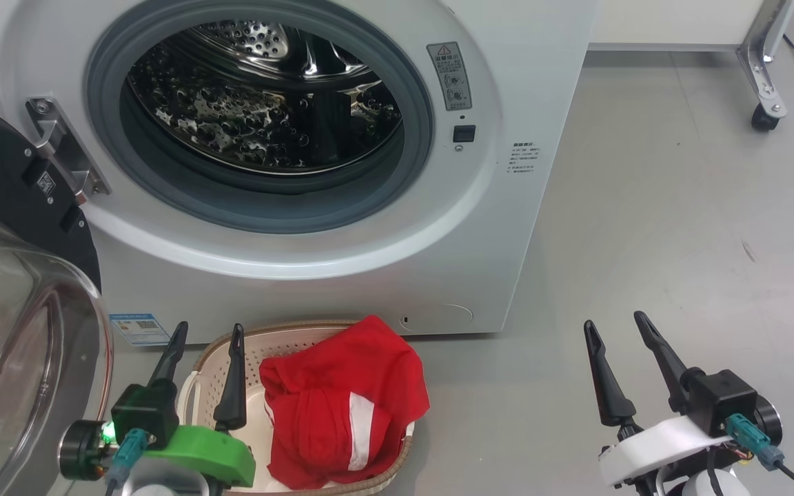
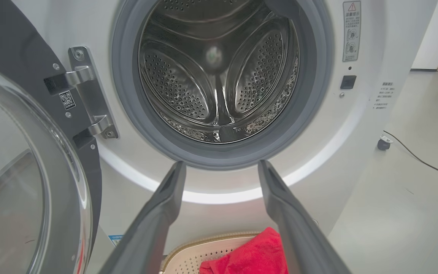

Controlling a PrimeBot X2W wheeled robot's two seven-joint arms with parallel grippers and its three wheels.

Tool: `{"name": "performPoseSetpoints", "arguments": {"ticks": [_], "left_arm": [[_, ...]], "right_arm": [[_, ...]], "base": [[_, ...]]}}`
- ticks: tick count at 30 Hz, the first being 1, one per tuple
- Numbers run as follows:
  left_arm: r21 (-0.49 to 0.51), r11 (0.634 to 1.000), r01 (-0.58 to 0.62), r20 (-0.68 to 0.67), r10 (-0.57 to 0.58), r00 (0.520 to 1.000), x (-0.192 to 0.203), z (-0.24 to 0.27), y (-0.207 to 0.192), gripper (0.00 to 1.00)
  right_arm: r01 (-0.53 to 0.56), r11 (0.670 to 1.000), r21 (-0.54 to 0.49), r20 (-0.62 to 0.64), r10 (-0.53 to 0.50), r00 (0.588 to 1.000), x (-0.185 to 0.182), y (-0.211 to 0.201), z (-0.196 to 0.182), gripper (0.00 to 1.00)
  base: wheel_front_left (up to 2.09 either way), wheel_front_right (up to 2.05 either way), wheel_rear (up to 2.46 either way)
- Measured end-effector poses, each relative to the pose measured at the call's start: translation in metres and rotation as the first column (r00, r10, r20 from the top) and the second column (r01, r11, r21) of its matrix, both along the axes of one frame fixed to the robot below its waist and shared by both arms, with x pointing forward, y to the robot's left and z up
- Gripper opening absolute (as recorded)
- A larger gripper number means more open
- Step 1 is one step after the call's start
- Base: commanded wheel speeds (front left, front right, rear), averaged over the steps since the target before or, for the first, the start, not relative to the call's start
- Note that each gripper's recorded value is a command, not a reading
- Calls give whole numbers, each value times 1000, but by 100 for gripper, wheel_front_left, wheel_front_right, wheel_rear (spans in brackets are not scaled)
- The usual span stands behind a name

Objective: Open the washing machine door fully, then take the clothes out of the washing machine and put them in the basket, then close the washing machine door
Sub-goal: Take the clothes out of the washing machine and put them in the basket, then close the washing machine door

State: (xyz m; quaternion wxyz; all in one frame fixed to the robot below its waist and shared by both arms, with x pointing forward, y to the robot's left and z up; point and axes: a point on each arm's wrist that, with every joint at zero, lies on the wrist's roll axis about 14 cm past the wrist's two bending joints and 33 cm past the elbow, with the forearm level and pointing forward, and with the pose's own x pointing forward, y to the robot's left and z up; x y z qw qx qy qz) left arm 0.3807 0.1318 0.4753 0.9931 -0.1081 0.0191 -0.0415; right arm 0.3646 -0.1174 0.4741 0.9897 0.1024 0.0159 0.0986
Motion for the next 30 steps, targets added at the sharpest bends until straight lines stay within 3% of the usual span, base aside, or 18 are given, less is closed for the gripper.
{"name": "performPoseSetpoints", "arguments": {"ticks": [30], "left_arm": [[13, 1000, 0, 26, 0, 1000, -30, 8, 1, 100]], "right_arm": [[27, 1000, 1, -12, -27, 1000, -19, -4, -2, 100]], "base": [[0, 0, 0]]}}
